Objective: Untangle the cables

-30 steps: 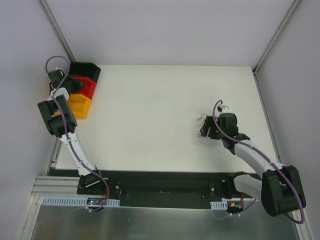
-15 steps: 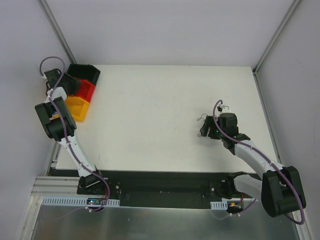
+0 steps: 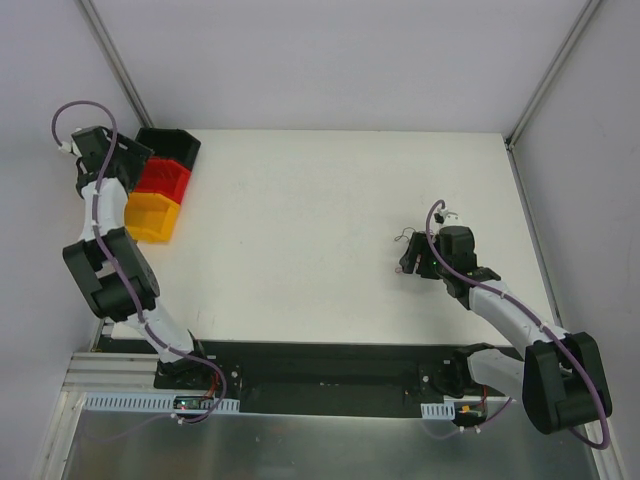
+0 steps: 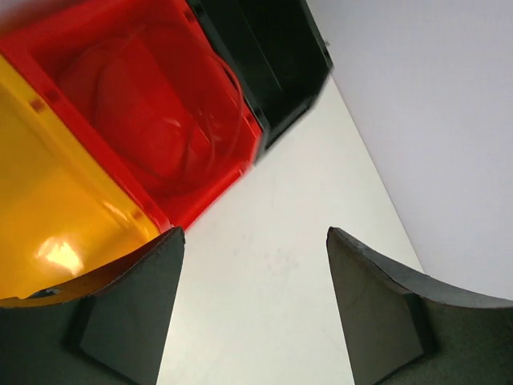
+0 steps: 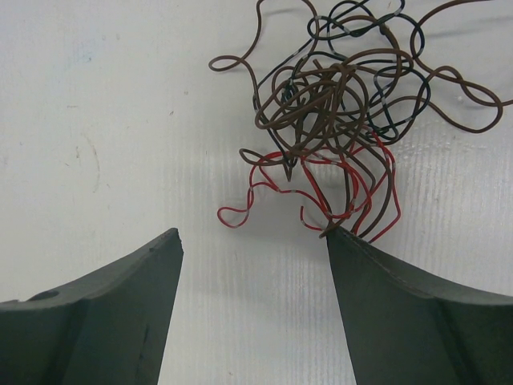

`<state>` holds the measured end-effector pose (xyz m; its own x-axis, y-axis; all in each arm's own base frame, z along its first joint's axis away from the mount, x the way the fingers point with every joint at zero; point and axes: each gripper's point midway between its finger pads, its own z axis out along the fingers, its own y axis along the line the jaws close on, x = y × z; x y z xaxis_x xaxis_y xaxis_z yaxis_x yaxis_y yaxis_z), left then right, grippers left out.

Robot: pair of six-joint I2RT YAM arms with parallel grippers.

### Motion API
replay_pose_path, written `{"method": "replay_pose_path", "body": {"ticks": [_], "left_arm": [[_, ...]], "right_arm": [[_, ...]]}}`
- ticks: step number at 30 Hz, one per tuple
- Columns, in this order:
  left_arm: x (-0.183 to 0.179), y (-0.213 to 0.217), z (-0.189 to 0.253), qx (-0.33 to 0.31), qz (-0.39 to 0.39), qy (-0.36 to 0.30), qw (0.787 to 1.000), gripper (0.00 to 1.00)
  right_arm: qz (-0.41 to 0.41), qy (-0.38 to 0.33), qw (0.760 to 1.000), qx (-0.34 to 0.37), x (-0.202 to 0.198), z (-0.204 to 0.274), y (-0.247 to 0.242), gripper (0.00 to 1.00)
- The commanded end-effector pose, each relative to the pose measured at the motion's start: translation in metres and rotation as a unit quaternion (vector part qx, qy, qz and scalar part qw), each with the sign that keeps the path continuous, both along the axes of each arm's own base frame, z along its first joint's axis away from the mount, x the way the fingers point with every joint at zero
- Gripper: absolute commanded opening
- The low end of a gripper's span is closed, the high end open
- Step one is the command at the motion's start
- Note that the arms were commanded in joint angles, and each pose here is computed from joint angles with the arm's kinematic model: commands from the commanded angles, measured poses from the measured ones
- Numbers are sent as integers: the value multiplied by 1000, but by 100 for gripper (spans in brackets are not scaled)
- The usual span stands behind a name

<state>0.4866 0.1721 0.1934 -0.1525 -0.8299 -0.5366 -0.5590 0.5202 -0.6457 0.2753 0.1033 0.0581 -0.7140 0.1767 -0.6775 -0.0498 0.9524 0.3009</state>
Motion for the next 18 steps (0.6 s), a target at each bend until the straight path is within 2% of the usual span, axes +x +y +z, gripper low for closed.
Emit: {"method": "replay_pose_path", "body": {"ticks": [1,5,9,13,18], "left_arm": [[-29,-50,31,-2,-17,-19,1000,72],[-56,-116,56,16,-90,-50,995,74],[-82,-198,70,48,-196,-84,976,75],[-107,-287,69,69,-348,-99,930,75],[-141,-364,69,80,-499,-117,855,75]], "right_arm": [[1,-26,1000,8,10,18,4,75],[-17,-32,999,-1,11,18,-3,75],[-60,-51,997,-20,12,23,-20,75],[-116,-45,992,-28,8,22,-37,75],[-141,-28,989,-31,4,33,-47,72]]}}
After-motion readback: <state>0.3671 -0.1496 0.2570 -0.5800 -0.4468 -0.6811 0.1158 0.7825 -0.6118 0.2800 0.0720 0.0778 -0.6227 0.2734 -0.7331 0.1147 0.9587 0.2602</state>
